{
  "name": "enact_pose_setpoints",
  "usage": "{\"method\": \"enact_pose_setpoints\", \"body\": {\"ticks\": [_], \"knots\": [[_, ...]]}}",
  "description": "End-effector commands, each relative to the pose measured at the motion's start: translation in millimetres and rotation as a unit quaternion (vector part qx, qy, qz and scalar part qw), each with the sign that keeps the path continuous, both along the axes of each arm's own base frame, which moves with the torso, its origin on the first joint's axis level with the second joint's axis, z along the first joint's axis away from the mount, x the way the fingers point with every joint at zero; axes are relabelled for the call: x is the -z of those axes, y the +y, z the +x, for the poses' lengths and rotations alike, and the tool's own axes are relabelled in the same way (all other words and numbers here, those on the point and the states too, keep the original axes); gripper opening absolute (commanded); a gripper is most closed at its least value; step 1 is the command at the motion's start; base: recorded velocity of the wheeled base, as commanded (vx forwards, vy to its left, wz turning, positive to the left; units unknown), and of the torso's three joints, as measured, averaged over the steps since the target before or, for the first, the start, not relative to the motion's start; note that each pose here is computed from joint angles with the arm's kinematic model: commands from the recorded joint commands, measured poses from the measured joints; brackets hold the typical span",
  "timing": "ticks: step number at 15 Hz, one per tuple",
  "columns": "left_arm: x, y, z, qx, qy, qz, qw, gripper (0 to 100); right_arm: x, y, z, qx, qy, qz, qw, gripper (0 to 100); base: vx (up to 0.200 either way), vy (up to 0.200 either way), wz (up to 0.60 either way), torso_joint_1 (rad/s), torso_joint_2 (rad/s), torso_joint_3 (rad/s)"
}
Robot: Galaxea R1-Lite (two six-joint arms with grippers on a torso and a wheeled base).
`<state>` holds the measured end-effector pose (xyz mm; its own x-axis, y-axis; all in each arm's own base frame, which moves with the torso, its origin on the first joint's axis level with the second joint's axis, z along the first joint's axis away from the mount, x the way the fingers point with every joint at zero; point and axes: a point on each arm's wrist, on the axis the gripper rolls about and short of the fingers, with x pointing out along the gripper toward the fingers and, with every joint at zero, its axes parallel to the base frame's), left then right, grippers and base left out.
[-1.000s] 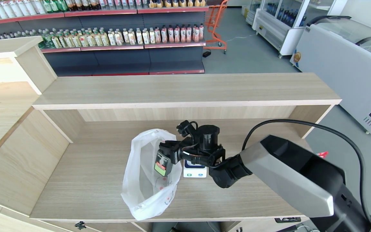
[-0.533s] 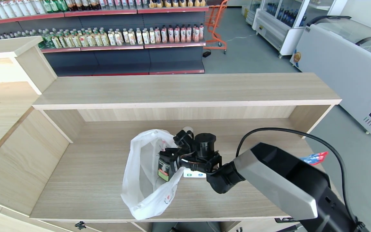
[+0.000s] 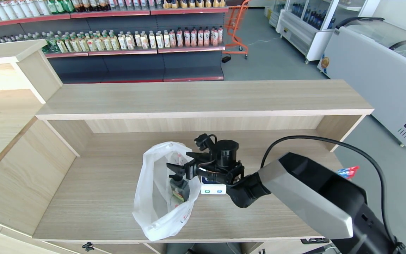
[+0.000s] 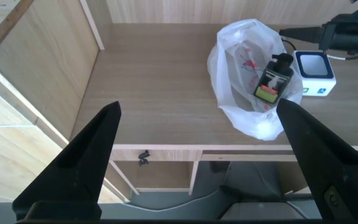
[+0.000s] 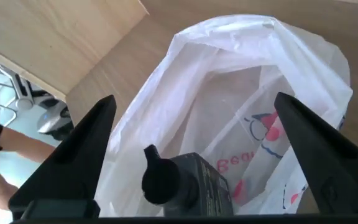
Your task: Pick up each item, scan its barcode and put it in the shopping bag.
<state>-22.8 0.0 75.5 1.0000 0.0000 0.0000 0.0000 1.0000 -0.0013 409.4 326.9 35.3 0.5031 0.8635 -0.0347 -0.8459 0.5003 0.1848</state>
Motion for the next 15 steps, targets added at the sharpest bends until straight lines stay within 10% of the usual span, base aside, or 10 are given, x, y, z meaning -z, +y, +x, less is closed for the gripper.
{"method": "enact_pose_setpoints", "body": {"ticks": [1, 5, 11, 15], "knots": [[0.0, 0.0, 0, 0.0, 0.001, 0.0, 1.0, 100, -51, -23, 3, 0.02, 0.002, 0.041, 0.999, 100, 0.0, 0.0, 0.0, 0.0, 0.0, 0.0], [0.0, 0.0, 0, 0.0, 0.001, 0.0, 1.0, 100, -99, -108, -24, 0.084, 0.029, 0.028, 0.996, 100, 0.0, 0.0, 0.0, 0.0, 0.0, 0.0], [0.0, 0.0, 0, 0.0, 0.001, 0.0, 1.0, 100, -166, -234, -195, 0.148, 0.053, -0.003, 0.988, 100, 0.0, 0.0, 0.0, 0.0, 0.0, 0.0], [0.0, 0.0, 0, 0.0, 0.001, 0.0, 1.0, 100, -159, -287, -224, 0.35, 0.119, -0.027, 0.929, 100, 0.0, 0.0, 0.0, 0.0, 0.0, 0.0]]}}
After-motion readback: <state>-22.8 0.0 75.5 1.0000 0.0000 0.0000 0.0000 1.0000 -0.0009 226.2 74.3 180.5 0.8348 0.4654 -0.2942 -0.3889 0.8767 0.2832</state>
